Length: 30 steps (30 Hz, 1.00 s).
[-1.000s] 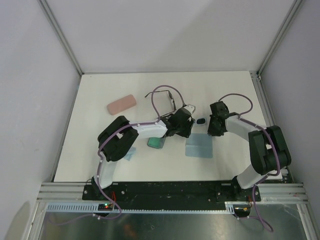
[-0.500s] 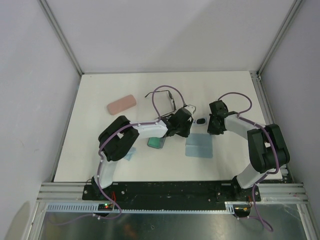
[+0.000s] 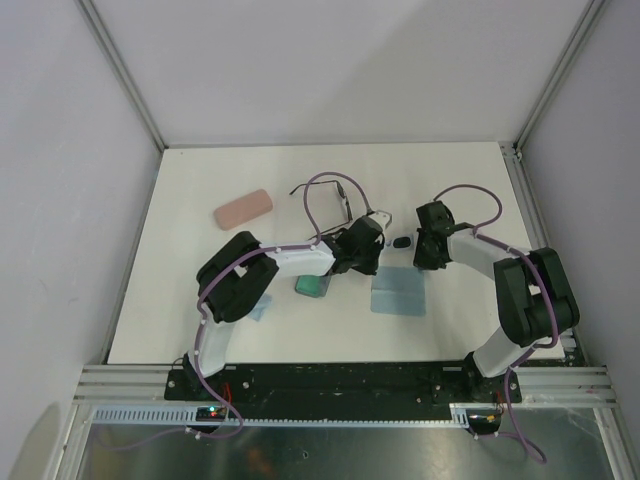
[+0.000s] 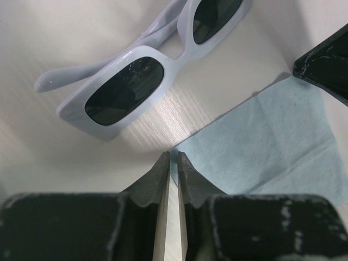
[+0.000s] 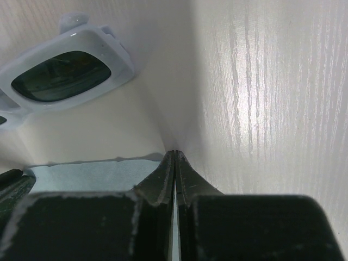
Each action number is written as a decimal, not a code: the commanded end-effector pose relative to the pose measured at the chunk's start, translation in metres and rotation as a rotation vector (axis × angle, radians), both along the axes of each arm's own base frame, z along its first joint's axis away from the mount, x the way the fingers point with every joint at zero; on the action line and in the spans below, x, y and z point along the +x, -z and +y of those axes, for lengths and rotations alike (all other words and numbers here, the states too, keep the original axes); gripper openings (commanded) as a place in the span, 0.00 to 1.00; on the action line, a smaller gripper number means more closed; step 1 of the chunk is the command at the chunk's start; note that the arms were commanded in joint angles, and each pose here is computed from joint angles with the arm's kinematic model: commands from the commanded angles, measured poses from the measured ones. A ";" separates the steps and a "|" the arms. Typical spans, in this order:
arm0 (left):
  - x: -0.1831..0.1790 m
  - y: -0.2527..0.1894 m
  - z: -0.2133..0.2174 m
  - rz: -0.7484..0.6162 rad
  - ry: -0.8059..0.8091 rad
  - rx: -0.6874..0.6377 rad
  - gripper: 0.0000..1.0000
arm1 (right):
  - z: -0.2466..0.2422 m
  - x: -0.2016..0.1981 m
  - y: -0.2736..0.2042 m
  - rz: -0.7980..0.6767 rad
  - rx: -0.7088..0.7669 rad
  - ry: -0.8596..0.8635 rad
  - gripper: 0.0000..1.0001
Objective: Organize the sunglasses
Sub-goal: Pick up the corner of the glasses cleaning cloth from the center of the board.
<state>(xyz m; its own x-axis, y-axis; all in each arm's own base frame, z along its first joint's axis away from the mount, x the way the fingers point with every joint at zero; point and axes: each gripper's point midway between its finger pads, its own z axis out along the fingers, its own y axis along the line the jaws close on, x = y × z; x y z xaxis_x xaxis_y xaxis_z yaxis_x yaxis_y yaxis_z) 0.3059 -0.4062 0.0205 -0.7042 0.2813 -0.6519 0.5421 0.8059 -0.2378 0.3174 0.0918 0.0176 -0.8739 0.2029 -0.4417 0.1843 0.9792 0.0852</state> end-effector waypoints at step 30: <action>0.001 -0.039 -0.001 -0.077 0.023 -0.025 0.00 | -0.002 0.004 -0.043 -0.072 0.091 -0.001 0.07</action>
<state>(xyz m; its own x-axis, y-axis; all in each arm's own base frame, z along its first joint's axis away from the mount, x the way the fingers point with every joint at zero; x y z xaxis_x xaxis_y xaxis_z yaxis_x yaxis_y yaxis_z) 0.3035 -0.4040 0.0248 -0.6963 0.2942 -0.6547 0.5528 0.8016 -0.2277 0.3157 0.0903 0.0425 -0.8592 0.2488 -0.4471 0.1894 0.9664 0.1739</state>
